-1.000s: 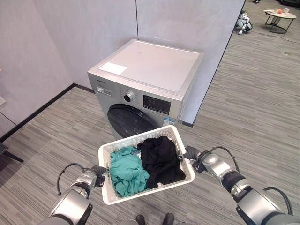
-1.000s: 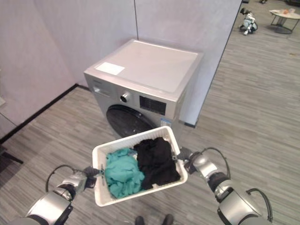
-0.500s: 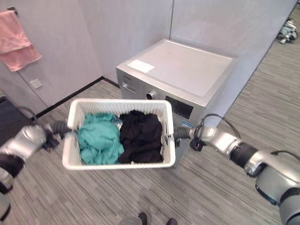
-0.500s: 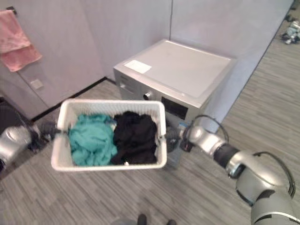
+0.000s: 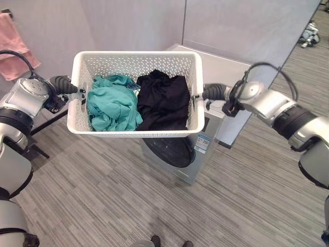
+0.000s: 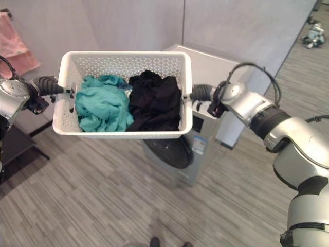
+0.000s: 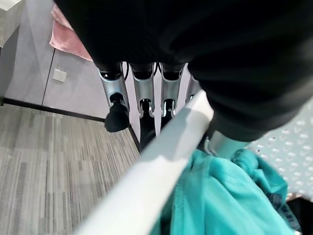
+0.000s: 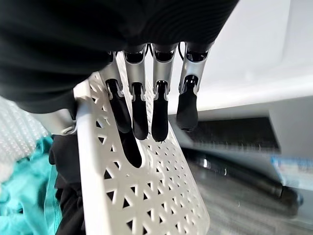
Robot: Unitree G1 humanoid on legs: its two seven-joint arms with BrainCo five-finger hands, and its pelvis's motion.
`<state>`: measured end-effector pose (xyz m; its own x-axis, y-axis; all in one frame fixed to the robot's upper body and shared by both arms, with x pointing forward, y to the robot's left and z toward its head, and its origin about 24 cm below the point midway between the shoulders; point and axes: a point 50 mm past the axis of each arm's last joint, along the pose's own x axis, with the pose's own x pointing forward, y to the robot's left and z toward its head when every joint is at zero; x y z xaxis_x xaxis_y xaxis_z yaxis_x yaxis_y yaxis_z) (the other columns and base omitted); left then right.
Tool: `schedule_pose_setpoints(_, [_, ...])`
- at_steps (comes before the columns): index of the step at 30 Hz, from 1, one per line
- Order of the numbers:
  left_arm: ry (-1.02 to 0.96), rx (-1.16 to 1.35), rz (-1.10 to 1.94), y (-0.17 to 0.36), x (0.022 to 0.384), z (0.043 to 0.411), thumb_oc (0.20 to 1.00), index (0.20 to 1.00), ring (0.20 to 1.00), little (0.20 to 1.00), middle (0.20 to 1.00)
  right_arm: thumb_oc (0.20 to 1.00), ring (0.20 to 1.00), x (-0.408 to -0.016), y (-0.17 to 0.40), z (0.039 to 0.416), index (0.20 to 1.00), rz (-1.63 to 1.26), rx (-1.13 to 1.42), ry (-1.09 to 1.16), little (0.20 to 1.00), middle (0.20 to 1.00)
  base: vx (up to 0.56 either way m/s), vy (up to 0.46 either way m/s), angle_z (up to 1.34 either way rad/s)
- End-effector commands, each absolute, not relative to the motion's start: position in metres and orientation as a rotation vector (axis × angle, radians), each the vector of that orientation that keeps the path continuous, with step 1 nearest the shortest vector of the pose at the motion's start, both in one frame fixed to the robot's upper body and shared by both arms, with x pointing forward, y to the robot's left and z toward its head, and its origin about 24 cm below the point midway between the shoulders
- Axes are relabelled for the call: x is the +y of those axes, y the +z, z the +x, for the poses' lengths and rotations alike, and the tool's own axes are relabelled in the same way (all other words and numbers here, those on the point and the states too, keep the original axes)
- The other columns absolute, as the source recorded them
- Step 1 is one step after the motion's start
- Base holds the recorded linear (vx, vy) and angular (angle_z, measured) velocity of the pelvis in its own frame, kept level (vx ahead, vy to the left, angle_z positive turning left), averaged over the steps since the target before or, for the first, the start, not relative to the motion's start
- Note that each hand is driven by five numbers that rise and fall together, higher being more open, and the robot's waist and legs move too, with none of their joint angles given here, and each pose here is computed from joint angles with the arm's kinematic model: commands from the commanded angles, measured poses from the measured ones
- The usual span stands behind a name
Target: Grab the laundry basket,head to the washer,open it,put in the laundry and shut it.
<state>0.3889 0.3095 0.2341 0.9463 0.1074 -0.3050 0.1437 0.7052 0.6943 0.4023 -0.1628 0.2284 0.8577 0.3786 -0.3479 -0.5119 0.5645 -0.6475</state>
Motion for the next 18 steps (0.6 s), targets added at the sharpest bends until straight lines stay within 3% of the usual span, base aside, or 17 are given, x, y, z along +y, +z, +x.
schedule_pose_setpoints(1, [0.034,0.141,0.824,0.284,0.296,0.396,0.200,0.200,0.200,0.200,0.200,0.200,0.200,-0.144,0.321,0.407,0.200,-0.689,-0.161,0.428,0.200,0.200,0.02,0.047,-0.36])
schedule_pose_setpoints(5, [0.049,0.121,0.807,0.290,0.290,0.399,0.200,0.200,0.200,0.200,0.200,0.200,0.200,-0.180,0.308,0.418,0.200,-0.635,-0.061,0.250,0.200,0.200,0.03,0.076,-0.45])
schedule_pose_setpoints(18, [0.163,0.077,0.789,0.313,0.283,0.402,0.200,0.200,0.200,0.200,0.200,0.200,0.200,-0.142,0.268,0.433,0.200,-0.530,0.066,0.229,0.200,0.200,-0.02,0.045,-0.31])
